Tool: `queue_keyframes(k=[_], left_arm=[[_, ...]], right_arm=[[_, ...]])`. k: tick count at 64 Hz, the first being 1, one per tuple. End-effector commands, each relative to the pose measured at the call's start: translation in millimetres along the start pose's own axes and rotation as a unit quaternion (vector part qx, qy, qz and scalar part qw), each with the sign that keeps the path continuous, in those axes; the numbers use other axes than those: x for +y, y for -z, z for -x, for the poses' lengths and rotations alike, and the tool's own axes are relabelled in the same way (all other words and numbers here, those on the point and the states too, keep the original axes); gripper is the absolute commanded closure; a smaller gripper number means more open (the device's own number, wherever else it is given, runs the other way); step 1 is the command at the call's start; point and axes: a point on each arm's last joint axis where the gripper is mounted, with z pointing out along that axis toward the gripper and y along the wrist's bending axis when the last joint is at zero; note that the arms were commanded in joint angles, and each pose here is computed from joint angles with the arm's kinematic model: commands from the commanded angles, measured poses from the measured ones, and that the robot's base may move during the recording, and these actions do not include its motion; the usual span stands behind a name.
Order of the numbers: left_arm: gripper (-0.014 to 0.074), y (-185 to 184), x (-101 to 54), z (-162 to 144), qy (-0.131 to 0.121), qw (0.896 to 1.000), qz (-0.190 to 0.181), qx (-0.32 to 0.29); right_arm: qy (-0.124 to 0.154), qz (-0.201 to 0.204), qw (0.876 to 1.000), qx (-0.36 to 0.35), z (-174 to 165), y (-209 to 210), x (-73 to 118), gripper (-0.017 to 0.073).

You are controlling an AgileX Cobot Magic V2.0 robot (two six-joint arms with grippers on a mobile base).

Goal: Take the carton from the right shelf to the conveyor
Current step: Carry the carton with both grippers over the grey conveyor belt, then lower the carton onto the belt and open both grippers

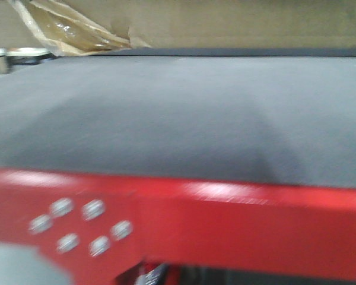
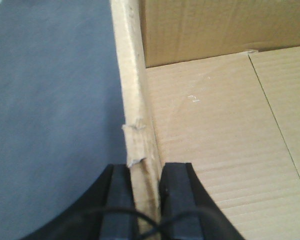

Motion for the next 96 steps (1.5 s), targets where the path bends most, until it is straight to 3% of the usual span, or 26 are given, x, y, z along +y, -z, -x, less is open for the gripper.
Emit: queue_keyframes(k=[1,96], left_arm=[[0.0604,8.1,20.4,1.7,-0.027,0.996,0.088,-0.013],[0.0604,8.1,20.4,1.7,-0.027,0.996,0.088,-0.013]], right_arm=[[0.033,-0.044,0.998,-0.027,3.7,11.3,-8.4,0.0629],[0.033,-0.042,0.998,-0.037,5.6,11.4,-8.1,0.0629]])
